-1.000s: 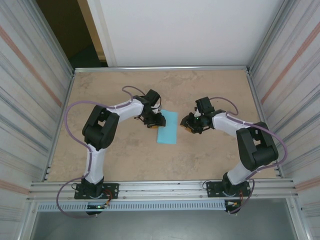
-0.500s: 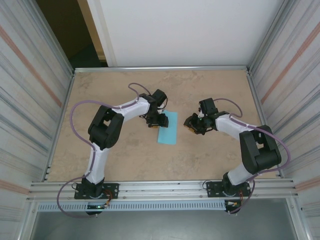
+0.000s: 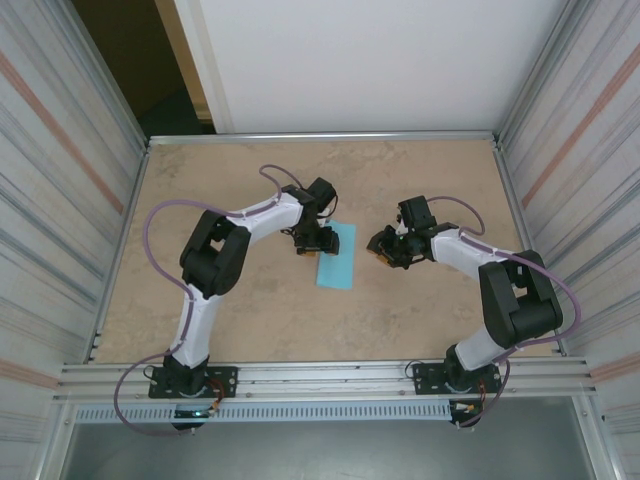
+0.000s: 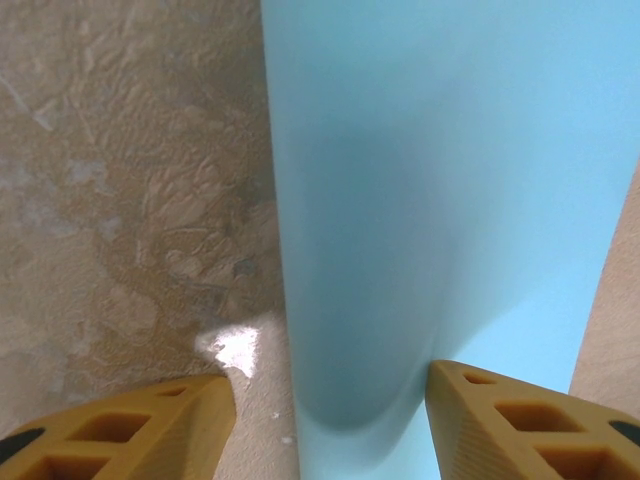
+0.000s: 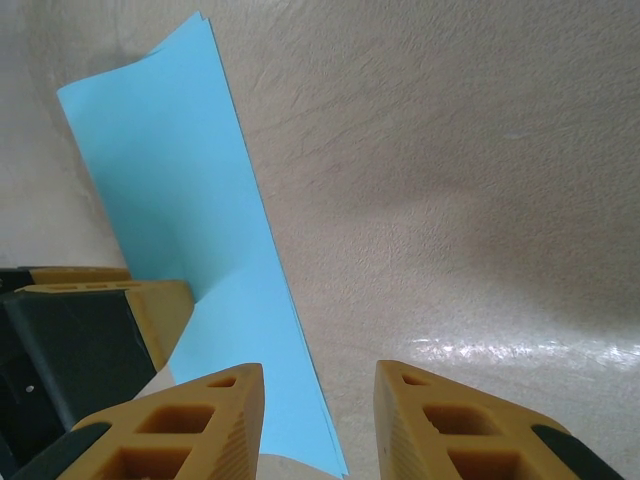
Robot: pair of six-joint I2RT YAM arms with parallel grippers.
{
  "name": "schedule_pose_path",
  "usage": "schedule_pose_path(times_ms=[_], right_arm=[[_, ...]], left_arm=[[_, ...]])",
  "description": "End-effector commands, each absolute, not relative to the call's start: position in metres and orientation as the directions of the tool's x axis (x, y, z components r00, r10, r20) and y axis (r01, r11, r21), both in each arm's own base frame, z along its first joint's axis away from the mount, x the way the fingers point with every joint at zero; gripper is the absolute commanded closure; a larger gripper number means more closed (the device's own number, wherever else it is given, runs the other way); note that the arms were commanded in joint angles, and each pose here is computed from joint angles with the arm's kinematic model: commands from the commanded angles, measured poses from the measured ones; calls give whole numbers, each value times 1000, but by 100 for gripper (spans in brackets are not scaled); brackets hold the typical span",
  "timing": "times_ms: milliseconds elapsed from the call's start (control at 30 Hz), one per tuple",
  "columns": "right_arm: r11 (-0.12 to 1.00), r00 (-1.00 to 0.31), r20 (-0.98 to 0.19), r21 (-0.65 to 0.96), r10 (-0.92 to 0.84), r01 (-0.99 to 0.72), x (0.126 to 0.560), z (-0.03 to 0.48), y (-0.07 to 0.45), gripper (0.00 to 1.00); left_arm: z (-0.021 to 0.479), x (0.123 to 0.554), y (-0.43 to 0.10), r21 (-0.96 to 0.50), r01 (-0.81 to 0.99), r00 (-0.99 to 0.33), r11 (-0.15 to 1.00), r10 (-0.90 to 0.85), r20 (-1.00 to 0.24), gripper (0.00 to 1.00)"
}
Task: Fold a paper plane with a square sheet of paper (pick it up from the middle)
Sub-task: First fold in half a square sheet of paper at the center of the table.
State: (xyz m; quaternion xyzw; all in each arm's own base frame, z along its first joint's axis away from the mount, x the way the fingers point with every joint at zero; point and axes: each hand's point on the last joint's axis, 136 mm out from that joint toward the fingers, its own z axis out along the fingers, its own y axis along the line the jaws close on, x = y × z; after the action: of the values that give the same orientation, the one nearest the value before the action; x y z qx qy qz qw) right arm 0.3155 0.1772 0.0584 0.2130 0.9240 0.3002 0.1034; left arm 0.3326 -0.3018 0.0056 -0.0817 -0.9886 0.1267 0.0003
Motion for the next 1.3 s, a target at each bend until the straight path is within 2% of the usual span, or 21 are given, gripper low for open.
schedule_pose_path(times_ms=[0,400,1267], right_arm=[[720,-887,-36,600,461,350,313,53,183,67],[724,-899,-21,601,437,338,312,49,195,67],[708,-881,-68,625,469,329,315,61,190,68]], left_arm=[[-100,270,-252,-34,126,-957,992,130,260,42],[-106,268,-250,-29,86,-956,996,91,278,41],[-115,264,-252,-66,135,-946,989,149,289,43]])
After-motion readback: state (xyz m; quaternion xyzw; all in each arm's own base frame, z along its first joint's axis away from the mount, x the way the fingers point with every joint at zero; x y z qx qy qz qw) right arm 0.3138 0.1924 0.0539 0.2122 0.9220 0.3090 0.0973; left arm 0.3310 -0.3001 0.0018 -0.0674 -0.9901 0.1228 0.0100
